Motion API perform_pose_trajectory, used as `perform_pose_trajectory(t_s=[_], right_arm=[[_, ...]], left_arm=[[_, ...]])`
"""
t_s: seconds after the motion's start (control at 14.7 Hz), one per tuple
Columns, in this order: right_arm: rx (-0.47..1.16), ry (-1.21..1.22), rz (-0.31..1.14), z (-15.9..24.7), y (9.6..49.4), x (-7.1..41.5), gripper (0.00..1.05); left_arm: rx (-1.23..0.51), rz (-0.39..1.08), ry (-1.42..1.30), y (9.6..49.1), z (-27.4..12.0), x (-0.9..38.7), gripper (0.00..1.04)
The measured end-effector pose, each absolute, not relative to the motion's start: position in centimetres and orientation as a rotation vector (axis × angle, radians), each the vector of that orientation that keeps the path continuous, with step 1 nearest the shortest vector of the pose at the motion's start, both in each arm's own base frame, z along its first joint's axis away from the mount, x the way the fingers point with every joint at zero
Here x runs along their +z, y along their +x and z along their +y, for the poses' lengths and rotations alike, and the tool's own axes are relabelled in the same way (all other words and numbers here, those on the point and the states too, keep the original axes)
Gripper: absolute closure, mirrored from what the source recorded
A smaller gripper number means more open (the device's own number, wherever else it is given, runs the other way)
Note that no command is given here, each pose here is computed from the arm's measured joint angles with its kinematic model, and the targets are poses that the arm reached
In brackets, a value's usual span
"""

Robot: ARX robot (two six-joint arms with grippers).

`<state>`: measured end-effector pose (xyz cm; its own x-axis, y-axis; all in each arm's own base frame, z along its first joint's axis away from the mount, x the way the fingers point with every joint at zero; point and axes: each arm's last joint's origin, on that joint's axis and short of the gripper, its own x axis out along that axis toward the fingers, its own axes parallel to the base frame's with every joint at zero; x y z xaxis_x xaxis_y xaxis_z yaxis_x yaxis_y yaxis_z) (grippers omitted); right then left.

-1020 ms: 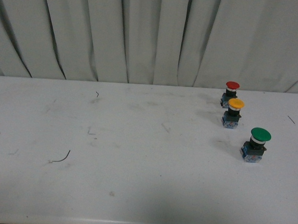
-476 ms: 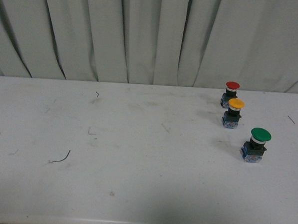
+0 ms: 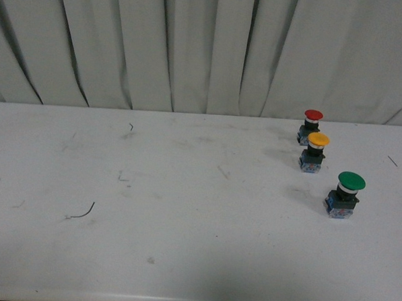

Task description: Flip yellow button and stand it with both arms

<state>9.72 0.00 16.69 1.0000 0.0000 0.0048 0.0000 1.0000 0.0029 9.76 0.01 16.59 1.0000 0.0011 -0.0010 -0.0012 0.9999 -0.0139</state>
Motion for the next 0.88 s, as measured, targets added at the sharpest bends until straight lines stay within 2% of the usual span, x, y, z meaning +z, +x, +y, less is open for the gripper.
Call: perform_pose_trajectory(t_s=[0.41, 0.48, 0.54, 0.88], right_arm=[[0.000, 0.002, -0.005, 0.00, 9.72, 16.69, 0.10], [0.000, 0.003, -0.005, 0.00, 9.72, 16.69, 0.05], [0.000, 0.002, -0.005, 0.00, 9.72, 16.69, 0.08], [0.000, 0.002, -0.005, 0.00, 9.72, 16.69, 0.07]], left_arm=[[0.001, 0.001, -0.014, 9.76, 0.01, 16.59, 0.07], [0.001, 0.001, -0.014, 9.76, 0.01, 16.59, 0.07], [0.001, 0.001, -0.014, 9.76, 0.01, 16.59, 0.07], [0.001, 0.001, -0.014, 9.76, 0.01, 16.59, 0.07]])
